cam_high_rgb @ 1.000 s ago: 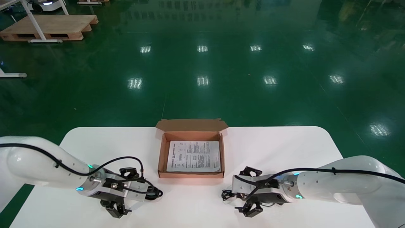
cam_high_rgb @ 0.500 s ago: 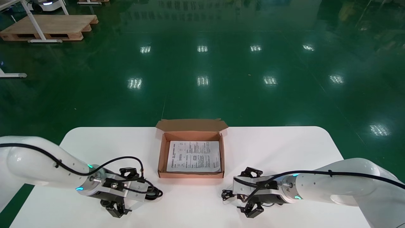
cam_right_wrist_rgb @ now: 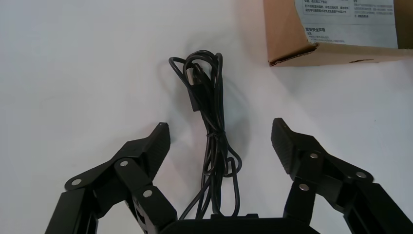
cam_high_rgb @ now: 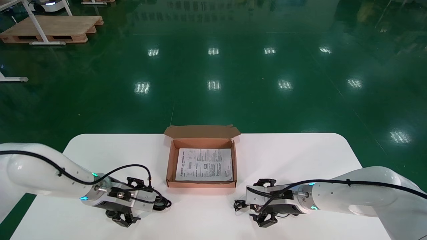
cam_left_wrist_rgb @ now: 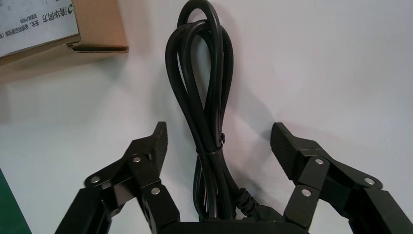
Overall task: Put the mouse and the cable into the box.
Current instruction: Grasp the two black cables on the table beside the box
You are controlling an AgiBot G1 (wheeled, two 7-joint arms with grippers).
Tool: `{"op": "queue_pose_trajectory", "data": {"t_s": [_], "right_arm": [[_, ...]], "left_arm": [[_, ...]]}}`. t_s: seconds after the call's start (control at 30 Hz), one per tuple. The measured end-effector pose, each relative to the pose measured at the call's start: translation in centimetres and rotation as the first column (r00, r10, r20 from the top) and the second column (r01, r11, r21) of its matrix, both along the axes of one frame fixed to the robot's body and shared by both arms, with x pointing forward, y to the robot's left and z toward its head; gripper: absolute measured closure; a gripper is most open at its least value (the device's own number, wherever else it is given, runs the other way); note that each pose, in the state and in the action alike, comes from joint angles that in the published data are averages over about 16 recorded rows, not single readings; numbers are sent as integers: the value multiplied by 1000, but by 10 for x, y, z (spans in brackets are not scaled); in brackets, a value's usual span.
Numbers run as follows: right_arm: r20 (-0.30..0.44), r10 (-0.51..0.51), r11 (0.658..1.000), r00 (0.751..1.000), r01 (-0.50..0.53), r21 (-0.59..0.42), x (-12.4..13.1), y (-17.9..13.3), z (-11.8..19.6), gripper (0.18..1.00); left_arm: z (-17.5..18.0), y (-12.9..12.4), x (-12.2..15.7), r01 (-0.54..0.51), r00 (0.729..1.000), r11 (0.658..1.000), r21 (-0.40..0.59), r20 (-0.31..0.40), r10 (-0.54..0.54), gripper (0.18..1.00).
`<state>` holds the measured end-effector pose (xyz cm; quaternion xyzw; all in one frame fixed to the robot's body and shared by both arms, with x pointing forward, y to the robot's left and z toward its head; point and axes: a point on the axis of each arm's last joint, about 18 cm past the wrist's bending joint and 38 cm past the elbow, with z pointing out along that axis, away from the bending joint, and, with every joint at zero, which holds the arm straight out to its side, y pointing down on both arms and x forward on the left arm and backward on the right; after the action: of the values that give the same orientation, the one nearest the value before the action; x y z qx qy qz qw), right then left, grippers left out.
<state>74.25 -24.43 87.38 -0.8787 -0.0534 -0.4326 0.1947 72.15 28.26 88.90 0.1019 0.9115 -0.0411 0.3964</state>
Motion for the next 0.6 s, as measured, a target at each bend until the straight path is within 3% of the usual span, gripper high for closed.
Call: {"op": "queue_pose_trajectory", "data": {"t_s": [0.3, 0.6], "right_arm": [[1, 0, 1000, 1000, 0, 0, 0, 0, 0, 527], [1, 0, 1000, 1000, 0, -1, 0, 0, 0, 735]], "left_arm": [[0, 0, 0, 0, 1000, 1000, 0, 0, 0, 496], [0, 0, 0, 0, 1000, 1000, 0, 0, 0, 724]]}}
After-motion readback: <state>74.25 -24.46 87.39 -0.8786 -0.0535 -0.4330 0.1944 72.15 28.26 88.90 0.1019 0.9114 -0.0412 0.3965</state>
